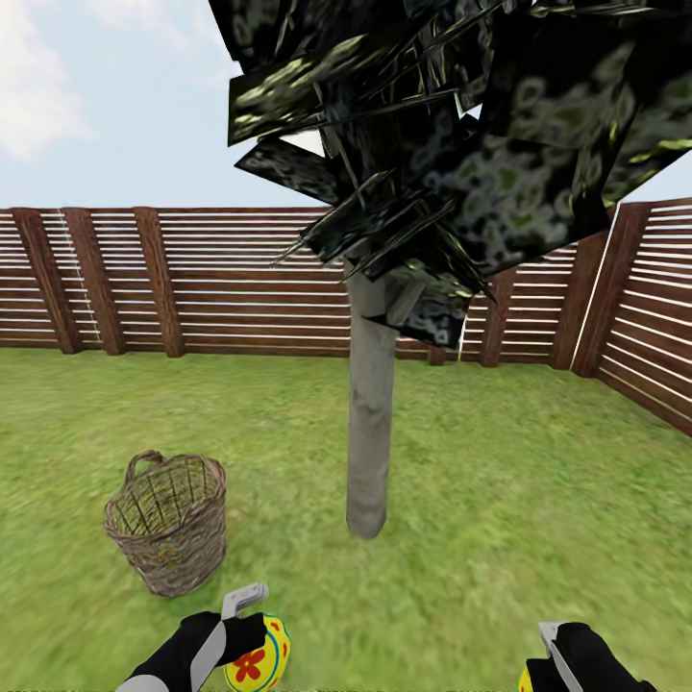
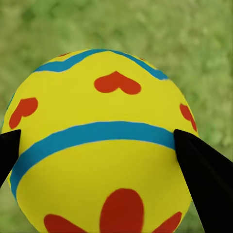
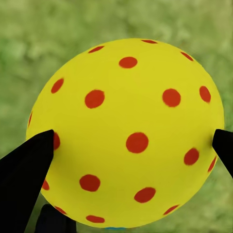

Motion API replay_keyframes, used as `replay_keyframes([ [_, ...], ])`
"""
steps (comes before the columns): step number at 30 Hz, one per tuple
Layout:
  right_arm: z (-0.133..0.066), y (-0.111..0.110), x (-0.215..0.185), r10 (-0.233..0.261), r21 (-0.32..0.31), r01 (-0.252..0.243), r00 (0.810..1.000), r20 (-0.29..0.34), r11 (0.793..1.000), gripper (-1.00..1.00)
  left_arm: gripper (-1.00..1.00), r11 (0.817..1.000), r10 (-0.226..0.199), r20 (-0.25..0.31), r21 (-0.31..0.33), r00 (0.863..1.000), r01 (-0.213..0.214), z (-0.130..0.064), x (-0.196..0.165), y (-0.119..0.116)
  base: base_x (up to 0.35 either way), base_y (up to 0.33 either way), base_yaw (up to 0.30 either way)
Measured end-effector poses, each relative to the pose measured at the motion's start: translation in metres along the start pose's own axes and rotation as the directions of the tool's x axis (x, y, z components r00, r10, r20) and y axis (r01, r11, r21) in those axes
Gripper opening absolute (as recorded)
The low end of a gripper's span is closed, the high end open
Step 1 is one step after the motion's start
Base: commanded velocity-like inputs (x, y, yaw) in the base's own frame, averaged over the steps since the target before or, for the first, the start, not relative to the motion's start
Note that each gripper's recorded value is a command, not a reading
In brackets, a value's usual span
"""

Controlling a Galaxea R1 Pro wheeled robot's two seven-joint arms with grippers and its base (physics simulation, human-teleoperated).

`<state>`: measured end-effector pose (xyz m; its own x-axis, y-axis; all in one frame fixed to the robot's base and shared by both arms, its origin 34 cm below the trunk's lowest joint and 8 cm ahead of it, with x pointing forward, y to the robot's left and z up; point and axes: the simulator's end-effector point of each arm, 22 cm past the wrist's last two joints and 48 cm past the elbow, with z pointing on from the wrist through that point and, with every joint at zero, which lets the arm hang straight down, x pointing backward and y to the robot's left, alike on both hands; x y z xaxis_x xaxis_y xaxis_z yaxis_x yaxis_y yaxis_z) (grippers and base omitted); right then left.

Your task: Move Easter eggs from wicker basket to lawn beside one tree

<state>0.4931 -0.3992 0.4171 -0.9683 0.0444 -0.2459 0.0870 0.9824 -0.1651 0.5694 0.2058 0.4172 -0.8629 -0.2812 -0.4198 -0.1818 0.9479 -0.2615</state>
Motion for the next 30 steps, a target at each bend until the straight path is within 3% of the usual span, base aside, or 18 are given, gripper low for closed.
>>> replay_keyframes([
  [30, 0.059, 0.010, 0.030, -0.003, 0.000, 0.003, 1.000, 0.001, 1.000, -1.00, -1.00, 1.000, 0.001, 0.002, 0.000, 1.000, -0.001, 0.050, 0.039, 0.020, 0.000, 0.000, 0.000],
])
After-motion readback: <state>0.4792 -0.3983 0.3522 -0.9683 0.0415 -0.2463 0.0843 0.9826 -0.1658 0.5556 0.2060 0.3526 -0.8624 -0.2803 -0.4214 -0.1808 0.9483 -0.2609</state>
